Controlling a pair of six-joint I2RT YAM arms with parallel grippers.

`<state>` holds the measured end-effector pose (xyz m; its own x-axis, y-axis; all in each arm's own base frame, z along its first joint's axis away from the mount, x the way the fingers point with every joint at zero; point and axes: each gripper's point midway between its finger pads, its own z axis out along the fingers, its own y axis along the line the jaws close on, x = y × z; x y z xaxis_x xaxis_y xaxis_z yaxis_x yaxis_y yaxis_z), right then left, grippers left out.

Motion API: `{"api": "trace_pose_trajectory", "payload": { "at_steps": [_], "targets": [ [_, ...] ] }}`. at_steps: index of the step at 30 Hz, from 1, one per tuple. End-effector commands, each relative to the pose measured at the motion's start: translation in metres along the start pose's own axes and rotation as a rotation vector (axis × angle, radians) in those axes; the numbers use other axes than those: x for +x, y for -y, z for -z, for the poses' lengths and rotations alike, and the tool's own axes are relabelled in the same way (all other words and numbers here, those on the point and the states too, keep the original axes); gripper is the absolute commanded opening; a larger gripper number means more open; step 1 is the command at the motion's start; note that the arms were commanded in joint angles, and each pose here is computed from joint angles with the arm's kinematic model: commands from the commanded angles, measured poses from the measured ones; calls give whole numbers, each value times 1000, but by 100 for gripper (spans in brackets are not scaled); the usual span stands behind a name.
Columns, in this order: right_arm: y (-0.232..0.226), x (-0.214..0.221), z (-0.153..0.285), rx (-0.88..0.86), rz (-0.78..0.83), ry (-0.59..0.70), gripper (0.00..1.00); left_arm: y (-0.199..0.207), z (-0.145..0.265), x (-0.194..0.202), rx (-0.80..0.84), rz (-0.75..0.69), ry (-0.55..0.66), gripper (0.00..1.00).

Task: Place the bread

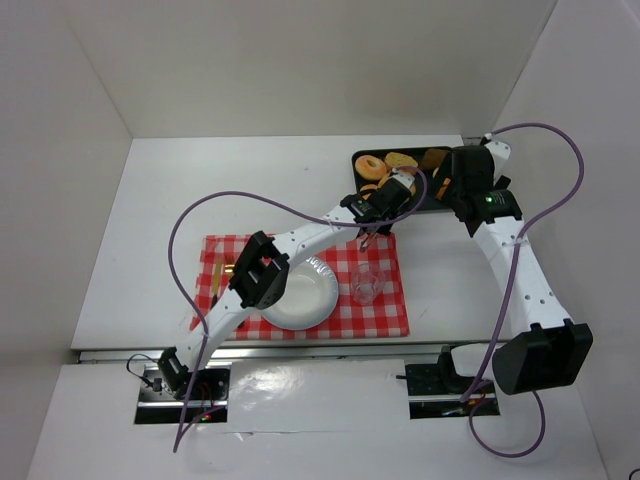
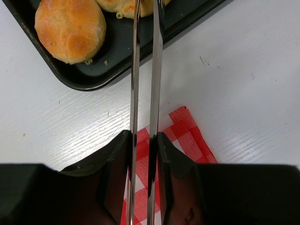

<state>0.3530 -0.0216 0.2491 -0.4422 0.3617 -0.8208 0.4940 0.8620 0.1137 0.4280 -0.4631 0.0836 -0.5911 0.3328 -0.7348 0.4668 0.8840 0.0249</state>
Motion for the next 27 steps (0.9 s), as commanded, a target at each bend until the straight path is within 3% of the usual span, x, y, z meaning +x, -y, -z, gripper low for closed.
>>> {"api": "trace_pose_trajectory", "payload": {
  "at_steps": [1, 3, 7, 14, 27],
  "targets": [
    [-1, -18, 9, -23, -29, 62, 99, 5, 26, -43, 35, 16, 102, 26],
    [-1, -18, 9, -23, -29, 62, 99, 4, 40, -57, 43, 26, 130, 21],
    [-2, -22, 10, -27, -33, 69, 99, 1, 62, -75, 53, 27, 173, 0],
    [-2, -23, 12, -27, -33, 69, 99, -7, 96, -101, 53, -5, 244, 0],
    [-3, -27, 13, -30, -37, 77, 99, -29, 113, -104, -34, -25, 256, 0]
  ]
}}
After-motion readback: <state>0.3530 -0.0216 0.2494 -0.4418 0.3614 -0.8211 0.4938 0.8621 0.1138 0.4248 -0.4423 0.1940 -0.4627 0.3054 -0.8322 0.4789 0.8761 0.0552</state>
